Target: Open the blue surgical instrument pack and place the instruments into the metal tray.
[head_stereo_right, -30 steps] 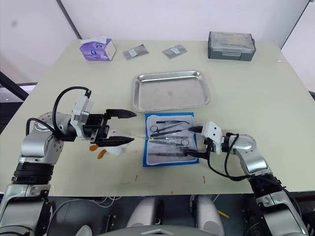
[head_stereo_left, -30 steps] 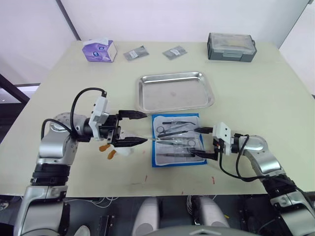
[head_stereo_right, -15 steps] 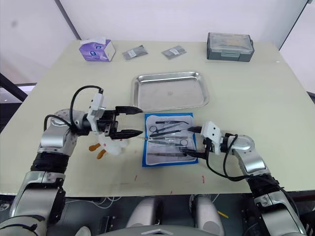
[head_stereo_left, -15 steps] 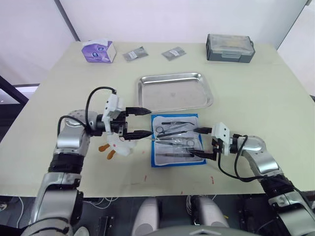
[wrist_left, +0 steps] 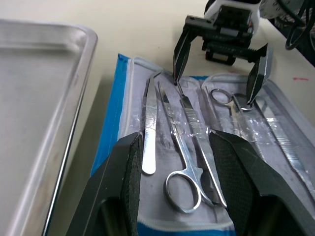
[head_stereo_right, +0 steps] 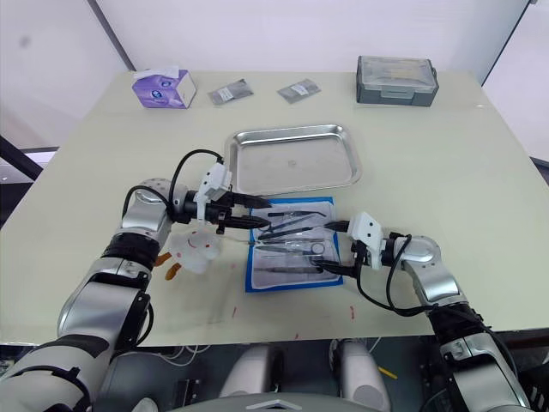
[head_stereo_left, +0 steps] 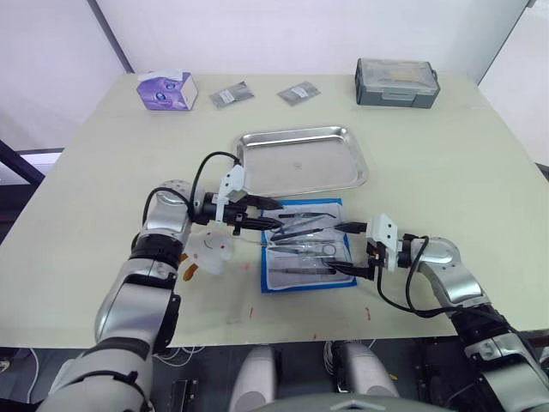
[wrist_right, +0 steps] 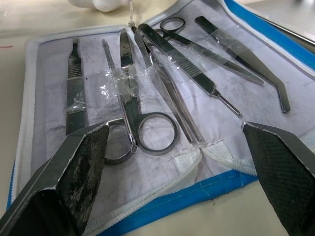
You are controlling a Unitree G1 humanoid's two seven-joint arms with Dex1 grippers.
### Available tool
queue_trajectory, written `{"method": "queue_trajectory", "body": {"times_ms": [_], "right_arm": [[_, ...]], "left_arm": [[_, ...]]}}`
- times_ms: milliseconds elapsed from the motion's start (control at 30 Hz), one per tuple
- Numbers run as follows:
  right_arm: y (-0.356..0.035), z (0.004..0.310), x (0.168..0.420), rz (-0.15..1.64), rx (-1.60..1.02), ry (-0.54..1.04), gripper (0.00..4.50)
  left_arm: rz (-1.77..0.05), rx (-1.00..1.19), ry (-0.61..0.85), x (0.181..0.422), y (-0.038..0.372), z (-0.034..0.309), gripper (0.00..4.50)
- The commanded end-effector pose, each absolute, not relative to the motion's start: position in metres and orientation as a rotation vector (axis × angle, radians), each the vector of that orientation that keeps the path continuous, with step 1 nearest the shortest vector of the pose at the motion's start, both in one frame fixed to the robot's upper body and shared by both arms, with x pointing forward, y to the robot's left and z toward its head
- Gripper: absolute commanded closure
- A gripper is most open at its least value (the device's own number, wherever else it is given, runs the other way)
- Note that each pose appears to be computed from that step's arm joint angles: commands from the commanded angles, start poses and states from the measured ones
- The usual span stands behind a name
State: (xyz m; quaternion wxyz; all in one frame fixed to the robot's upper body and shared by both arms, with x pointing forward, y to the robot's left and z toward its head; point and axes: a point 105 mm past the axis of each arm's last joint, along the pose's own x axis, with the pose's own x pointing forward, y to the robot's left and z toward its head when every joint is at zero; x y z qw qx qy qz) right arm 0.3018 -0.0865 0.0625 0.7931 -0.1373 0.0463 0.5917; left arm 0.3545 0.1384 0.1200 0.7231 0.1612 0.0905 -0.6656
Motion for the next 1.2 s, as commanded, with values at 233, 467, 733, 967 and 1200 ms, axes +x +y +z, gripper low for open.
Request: {"method": "queue_trajectory", "body": {"times_ms": [233, 467, 733, 967, 1200], "right_arm": [[-0.088, 0.024, 0.296, 1.253, -0.313, 0.268, 0.00], [-0.087, 0.024, 0.296, 1.255, -0.314, 0.266, 0.00], [-0.087, 0.023, 0.296, 1.253, -0.312, 0.267, 0.00], [-0.087, 0.022, 0.297, 1.241, -0.304, 0.277, 0.00], [-0.085, 0.021, 0.295, 1.226, -0.288, 0.303, 0.00]], "left_arm": [[-1.461, 0.405, 0.254, 0.365, 0.134, 0.114, 2.16], [-1.422, 0.399, 0.299, 0.371, 0.133, 0.109, 2.16], [-1.388, 0.428, 0.358, 0.374, 0.135, 0.101, 2.16], [-1.408, 0.430, 0.374, 0.372, 0.131, 0.097, 2.16], [-1.414, 0.428, 0.378, 0.371, 0.130, 0.096, 2.16]]}}
